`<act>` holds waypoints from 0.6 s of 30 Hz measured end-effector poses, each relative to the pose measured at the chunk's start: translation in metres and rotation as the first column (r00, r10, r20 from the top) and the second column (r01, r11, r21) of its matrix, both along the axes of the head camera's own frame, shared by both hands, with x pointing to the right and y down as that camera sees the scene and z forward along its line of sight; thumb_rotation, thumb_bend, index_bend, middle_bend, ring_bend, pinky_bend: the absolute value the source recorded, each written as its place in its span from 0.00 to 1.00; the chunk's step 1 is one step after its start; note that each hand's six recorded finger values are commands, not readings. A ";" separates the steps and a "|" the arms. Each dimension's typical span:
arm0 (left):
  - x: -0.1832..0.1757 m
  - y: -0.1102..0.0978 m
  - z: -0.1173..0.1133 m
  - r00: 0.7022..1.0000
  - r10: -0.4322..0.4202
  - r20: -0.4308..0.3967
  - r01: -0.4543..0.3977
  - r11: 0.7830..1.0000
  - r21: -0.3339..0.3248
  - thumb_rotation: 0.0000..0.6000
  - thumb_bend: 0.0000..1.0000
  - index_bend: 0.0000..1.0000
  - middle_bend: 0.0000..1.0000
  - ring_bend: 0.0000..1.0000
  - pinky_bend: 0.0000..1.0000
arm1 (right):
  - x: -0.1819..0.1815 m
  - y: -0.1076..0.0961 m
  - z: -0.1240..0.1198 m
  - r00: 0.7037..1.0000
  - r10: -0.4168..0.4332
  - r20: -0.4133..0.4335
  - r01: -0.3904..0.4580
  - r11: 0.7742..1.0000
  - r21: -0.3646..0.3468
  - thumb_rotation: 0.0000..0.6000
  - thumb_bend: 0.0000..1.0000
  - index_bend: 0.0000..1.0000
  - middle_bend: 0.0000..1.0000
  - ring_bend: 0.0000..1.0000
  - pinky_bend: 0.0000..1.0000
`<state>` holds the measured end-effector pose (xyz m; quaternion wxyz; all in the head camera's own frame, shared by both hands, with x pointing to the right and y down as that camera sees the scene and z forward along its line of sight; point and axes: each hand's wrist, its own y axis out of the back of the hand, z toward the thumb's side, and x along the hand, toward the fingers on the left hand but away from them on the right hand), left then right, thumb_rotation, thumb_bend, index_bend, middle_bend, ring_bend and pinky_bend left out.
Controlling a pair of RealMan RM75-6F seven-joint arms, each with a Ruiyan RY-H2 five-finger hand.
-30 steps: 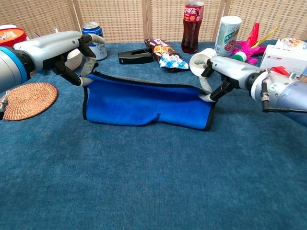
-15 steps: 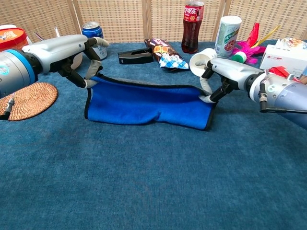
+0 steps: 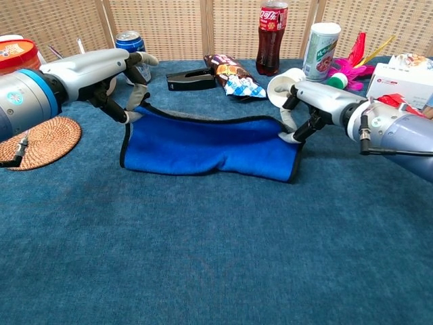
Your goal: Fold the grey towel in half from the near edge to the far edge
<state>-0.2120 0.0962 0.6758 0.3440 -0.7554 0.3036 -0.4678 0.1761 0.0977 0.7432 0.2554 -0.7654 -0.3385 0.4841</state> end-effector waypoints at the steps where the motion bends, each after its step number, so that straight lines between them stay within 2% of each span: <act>1: 0.000 0.000 0.001 1.000 0.000 0.003 0.000 1.000 0.000 1.00 0.49 0.73 0.00 0.00 0.00 | 0.000 0.000 0.001 1.000 0.001 0.000 -0.001 1.000 -0.002 1.00 0.39 0.77 0.00 0.00 0.00; 7: 0.000 -0.001 0.002 1.000 -0.009 0.008 0.009 1.000 0.004 1.00 0.49 0.69 0.00 0.00 0.00 | -0.002 -0.002 0.002 1.000 0.003 0.007 -0.002 1.000 -0.004 1.00 0.39 0.76 0.00 0.00 0.00; 10: 0.000 -0.002 0.002 1.000 -0.015 0.007 0.015 1.000 0.006 1.00 0.49 0.62 0.00 0.00 0.00 | -0.002 -0.003 0.002 1.000 0.005 0.012 -0.005 1.000 -0.003 1.00 0.39 0.72 0.00 0.00 0.00; 14: 0.000 -0.003 0.000 1.000 -0.026 0.000 0.026 1.000 0.013 1.00 0.49 0.51 0.00 0.00 0.00 | -0.002 -0.005 0.002 1.000 0.013 0.022 -0.013 1.000 -0.003 1.00 0.37 0.53 0.00 0.00 0.00; 18: -0.001 -0.004 -0.001 1.000 -0.027 0.004 0.027 0.999 0.019 1.00 0.49 0.40 0.00 0.00 0.00 | 0.000 -0.006 0.001 0.999 0.019 0.027 -0.019 1.000 0.001 1.00 0.35 0.39 0.00 0.00 0.00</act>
